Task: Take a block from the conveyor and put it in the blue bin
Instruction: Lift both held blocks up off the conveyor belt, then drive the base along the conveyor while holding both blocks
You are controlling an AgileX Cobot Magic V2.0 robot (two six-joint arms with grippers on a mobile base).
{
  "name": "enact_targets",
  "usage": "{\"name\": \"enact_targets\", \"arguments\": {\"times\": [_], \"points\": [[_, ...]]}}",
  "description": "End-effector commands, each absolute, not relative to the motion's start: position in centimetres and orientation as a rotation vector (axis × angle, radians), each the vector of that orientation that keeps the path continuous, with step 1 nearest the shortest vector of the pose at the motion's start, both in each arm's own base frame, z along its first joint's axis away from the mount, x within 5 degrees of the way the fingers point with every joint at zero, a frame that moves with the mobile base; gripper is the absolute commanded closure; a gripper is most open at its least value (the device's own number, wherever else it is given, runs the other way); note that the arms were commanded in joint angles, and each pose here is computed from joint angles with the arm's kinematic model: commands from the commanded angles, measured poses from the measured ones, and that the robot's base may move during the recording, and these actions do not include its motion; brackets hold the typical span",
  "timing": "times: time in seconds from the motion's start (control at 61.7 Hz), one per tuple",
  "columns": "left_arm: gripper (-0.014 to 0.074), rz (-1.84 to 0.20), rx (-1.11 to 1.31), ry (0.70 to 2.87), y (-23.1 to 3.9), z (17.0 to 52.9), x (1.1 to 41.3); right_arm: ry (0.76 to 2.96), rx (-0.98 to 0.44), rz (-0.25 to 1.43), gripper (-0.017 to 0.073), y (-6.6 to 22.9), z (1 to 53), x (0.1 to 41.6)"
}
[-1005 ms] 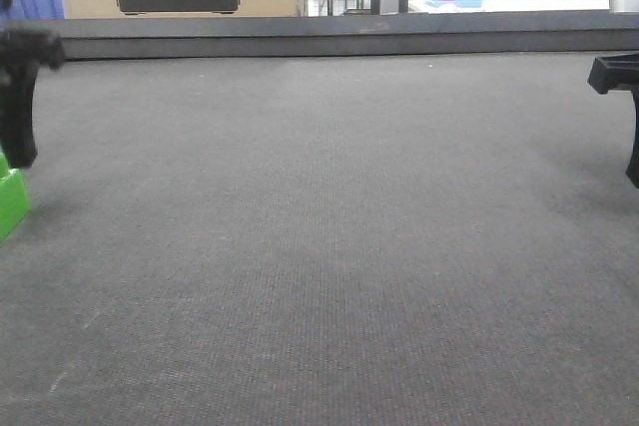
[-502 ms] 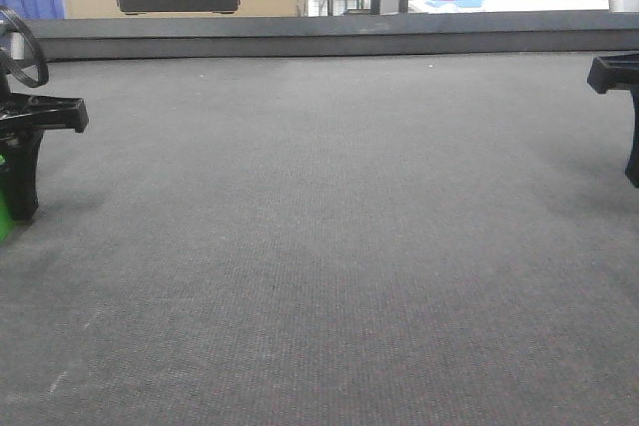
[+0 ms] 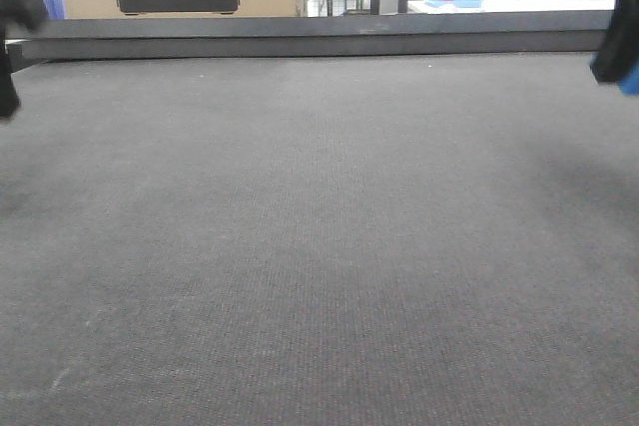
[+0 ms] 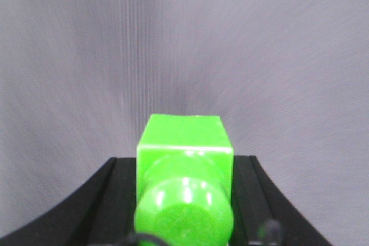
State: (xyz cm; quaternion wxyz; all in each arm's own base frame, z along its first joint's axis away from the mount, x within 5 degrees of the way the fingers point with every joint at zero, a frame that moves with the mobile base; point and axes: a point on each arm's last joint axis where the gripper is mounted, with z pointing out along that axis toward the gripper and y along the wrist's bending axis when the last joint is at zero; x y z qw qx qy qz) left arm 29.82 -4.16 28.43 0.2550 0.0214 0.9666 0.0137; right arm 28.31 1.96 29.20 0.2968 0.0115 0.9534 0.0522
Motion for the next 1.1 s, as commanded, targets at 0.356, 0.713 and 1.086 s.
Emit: {"name": "enact_targets", "arguments": {"times": [0.356,0.713,1.086], "points": [[0.0704,-0.14,0.065,2.051,-3.3,30.8,20.4,2.064,0.046,0.129,0.0721,1.3,27.8,19.3],[0.0704,-0.107,0.093,1.722,-1.7,35.4,12.4,1.854,0.035,0.143,0.0721,1.0,30.3,13.6],[0.0704,-0.118,0.073,1.524,-0.7,37.4,7.0,1.509,0.029,0.154,0.0721,0.6,34.0,8.0]]}}
